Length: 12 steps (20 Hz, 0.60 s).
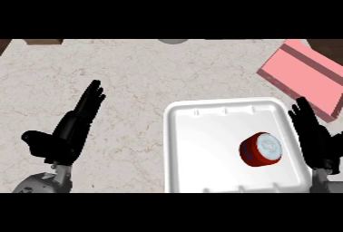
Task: Pick the can from the tray and place it in the cardboard box
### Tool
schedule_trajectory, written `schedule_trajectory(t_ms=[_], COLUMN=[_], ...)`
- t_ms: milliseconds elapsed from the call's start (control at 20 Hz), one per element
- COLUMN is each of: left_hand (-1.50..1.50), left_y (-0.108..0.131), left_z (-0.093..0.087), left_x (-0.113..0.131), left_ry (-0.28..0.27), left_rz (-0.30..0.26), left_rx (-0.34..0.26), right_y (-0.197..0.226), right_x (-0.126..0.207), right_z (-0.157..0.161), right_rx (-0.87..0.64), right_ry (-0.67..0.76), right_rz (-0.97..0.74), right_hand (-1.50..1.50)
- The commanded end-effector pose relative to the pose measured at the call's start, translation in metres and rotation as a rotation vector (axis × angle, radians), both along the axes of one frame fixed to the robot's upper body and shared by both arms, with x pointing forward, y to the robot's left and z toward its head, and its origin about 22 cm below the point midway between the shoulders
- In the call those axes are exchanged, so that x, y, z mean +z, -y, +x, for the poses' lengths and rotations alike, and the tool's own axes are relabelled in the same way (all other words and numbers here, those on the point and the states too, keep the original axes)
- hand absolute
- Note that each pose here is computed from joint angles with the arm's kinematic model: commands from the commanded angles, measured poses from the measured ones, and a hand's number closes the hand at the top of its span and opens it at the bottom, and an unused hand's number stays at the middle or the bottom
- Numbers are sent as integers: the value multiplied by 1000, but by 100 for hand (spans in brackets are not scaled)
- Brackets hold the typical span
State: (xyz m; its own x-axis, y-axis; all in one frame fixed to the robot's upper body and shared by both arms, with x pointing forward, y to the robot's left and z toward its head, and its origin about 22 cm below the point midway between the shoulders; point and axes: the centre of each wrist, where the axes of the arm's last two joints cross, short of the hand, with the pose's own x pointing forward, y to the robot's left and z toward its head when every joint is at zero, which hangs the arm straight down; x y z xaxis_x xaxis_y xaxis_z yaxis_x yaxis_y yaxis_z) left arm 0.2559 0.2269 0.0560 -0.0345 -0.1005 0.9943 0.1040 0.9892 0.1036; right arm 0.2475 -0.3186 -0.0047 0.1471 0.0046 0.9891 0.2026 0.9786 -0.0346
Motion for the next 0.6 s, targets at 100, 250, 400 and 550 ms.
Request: schedule_trajectory(t_ms=[100,250,400,550], left_hand=[0,0,0,0], left_y=[-21,-45,-44,-46], left_z=[10,17,9,11], left_x=[3,33,10,3], left_ry=[97,186,151,161], left_rz=[151,306,294,272], left_rx=[-31,-38,-82,-108], right_y=[32,43,64,75], right_x=[106,197,192,192], right_z=[9,11,-21,-44], right_rx=[37,57,100,175], right_ry=[299,597,351,427], right_rz=[-208,-359,-652,-703], right_hand=[-150,-150,-150,-150])
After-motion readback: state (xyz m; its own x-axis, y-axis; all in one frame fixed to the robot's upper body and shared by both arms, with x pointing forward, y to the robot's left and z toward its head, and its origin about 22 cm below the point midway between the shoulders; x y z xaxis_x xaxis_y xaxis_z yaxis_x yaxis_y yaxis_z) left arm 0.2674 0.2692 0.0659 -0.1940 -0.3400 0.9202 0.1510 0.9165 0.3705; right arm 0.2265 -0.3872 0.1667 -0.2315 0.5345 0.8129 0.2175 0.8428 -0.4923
